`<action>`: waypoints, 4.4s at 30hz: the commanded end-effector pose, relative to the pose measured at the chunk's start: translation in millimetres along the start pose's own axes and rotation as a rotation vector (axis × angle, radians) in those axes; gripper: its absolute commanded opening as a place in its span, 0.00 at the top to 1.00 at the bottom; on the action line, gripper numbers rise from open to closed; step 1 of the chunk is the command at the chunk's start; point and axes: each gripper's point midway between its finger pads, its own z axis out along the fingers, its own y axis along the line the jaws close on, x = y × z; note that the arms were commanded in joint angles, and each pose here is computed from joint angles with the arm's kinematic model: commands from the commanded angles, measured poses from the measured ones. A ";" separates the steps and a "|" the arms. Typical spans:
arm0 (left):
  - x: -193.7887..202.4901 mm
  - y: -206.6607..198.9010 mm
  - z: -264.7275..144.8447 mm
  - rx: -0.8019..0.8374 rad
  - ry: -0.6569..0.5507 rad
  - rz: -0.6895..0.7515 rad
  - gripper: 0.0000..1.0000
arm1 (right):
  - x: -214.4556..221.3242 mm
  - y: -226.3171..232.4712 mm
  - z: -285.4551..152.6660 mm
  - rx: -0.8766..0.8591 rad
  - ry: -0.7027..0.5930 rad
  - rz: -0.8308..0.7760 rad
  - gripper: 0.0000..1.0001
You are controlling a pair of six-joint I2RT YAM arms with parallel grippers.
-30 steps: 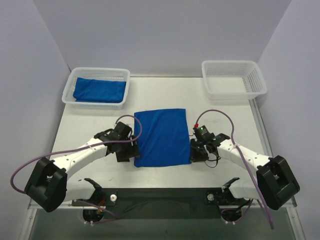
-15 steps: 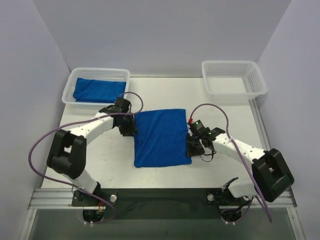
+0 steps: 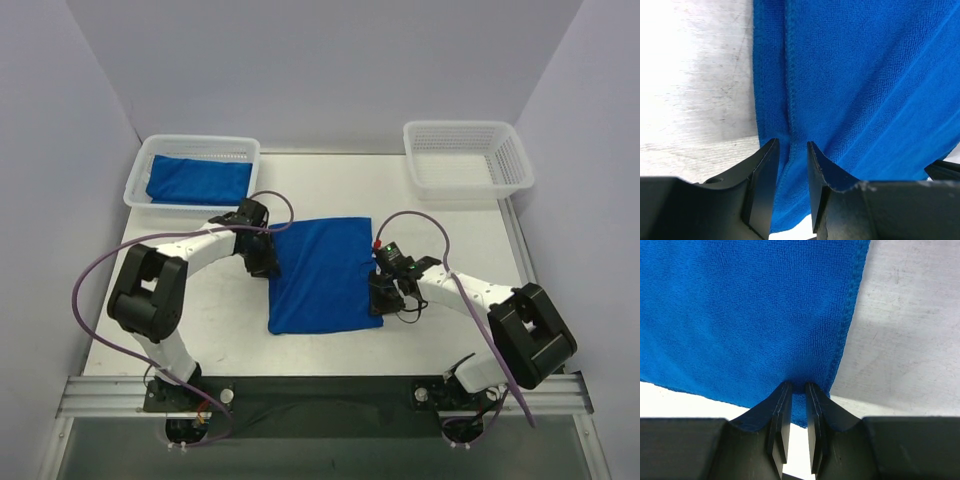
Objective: Fold and stack the towels
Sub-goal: Fold the towel
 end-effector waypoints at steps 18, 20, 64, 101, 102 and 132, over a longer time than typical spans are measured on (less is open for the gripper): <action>5.5 -11.6 5.4 0.039 0.002 0.032 0.90 | 21.8 -10.9 9.8 0.032 0.047 0.030 0.81; 3.8 -11.1 3.2 0.035 -0.005 0.036 0.94 | 21.9 -11.2 10.0 0.035 0.047 0.033 0.81; -127.8 -24.0 -15.2 -0.003 -0.266 0.049 0.53 | 29.2 -16.2 14.1 0.054 0.068 0.052 0.81; -121.3 1.4 16.3 -0.084 -0.235 0.064 0.92 | 44.3 -25.5 13.3 0.072 0.074 0.083 0.81; -125.4 5.3 13.5 -0.110 -0.255 0.070 0.92 | 45.8 -26.2 13.4 0.074 0.077 0.086 0.81; -123.4 23.4 -18.3 -0.216 -0.221 0.163 0.32 | 31.9 -16.4 -1.0 0.051 0.032 0.072 0.78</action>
